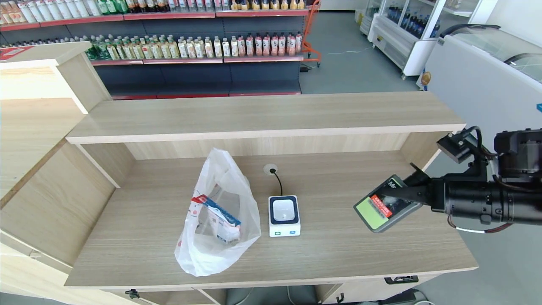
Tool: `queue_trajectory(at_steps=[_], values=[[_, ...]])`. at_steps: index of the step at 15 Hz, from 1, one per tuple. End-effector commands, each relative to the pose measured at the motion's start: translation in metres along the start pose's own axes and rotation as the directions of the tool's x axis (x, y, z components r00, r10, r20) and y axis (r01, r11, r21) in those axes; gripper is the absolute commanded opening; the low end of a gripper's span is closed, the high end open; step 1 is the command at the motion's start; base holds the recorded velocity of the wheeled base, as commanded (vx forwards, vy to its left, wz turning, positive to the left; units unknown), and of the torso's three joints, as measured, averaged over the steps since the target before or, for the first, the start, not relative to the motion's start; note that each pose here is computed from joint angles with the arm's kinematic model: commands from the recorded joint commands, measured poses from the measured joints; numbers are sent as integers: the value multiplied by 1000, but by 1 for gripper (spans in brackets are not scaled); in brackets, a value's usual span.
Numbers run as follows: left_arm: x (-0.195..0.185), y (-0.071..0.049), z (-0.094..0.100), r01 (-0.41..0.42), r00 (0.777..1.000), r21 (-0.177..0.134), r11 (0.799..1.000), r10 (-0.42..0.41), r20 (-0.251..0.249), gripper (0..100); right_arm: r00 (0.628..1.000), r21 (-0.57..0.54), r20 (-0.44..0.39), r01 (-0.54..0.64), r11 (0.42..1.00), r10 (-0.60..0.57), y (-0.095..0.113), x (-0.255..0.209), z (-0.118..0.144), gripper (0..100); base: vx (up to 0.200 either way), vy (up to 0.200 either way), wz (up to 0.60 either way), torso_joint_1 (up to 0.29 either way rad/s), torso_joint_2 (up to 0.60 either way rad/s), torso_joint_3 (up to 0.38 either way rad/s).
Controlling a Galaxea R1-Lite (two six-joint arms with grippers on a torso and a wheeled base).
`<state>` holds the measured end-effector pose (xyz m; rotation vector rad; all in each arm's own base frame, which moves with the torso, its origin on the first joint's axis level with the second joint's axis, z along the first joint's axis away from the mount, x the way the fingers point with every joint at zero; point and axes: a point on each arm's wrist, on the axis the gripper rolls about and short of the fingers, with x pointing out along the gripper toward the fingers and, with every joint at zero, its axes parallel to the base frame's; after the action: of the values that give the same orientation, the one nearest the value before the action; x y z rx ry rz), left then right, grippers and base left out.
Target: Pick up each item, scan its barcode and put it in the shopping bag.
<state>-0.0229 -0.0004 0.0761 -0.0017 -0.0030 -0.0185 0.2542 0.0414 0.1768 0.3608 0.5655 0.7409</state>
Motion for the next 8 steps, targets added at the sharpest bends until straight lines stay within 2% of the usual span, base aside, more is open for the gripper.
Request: queue_trajectory(at_steps=[1, 4, 8], values=[[0, 0, 0, 0, 1000, -1, 1000, 0, 0, 100, 998, -9, -59, 20, 1000, -20, -12, 31, -2, 0, 0, 0, 0, 0, 0, 0], [0, 0, 0, 0, 1000, -1, 1000, 0, 0, 100, 996, -78, -91, 3, 997, -10, -25, 60, -7, 0, 0, 0, 0, 0, 0, 0], [0, 0, 0, -2, 1000, -1, 1000, 2, 0, 100, 993, -102, -114, -17, 995, 5, -37, 90, -21, 0, 0, 0, 0, 0, 0, 0]])
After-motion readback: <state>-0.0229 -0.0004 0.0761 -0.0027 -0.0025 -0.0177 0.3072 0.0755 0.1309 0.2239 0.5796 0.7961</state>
